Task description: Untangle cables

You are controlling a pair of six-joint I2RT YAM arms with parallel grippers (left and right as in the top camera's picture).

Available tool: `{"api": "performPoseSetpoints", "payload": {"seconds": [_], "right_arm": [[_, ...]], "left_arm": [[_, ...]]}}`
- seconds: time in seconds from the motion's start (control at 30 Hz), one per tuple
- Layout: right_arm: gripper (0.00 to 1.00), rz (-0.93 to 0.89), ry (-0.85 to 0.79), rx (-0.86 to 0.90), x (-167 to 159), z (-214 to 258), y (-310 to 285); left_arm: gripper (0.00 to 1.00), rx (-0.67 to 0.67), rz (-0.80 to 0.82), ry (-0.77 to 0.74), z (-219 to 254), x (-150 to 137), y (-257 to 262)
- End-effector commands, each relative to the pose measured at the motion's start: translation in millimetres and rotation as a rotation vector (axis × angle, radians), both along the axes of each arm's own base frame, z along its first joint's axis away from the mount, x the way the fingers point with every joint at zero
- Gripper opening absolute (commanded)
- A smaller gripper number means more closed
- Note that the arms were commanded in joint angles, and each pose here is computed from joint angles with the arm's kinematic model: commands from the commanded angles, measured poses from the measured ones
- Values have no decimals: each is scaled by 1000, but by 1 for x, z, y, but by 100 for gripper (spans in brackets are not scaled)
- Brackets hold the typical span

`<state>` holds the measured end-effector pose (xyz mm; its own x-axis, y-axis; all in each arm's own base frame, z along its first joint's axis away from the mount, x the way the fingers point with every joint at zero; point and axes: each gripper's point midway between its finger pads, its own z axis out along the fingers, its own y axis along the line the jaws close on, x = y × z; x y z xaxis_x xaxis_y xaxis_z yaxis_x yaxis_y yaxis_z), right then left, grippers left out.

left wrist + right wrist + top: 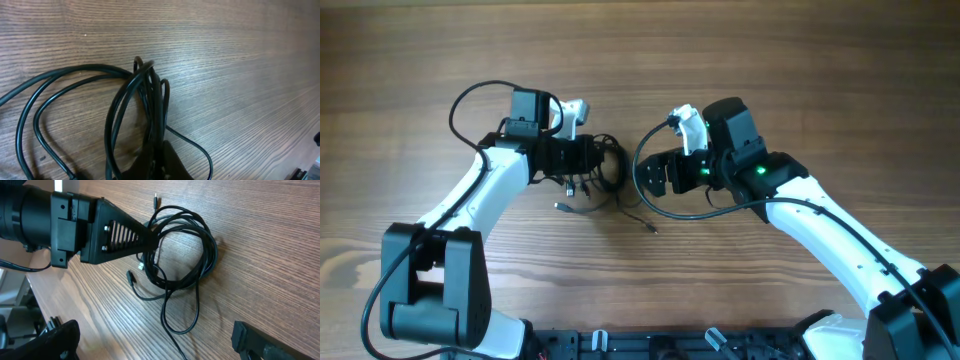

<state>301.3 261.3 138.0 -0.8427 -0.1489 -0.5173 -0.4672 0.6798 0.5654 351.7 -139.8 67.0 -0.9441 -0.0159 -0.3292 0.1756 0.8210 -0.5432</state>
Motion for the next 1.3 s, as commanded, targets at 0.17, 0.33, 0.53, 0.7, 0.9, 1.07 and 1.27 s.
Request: {"api": "performPoseSetpoints", "payload": {"seconds": [0.17, 0.33, 0.53, 0.7, 0.9, 1.07, 1.27], "right_arm": [[100, -13, 9, -11, 2, -6, -1], [100, -13, 9, -11, 2, -6, -1], [100, -13, 9, -11, 2, -6, -1], [100, -13, 9, -11, 2, -6, -1], [100, -13, 9, -11, 2, -6, -1], [100, -13, 9, -11, 2, -6, -1], [100, -77, -93, 47, 27, 15, 5]], "left_arm": [[6, -21, -4, 14, -3, -1, -3], [6, -21, -3, 14, -3, -1, -3], [6, -24, -4, -4, -1, 2, -3], [5, -29, -4, -38, 2, 9, -4], [4, -30, -5, -45, 3, 10, -5], [4, -44, -20, -43, 4, 8, -10], [4, -46, -20, -56, 5, 11, -10]]}}
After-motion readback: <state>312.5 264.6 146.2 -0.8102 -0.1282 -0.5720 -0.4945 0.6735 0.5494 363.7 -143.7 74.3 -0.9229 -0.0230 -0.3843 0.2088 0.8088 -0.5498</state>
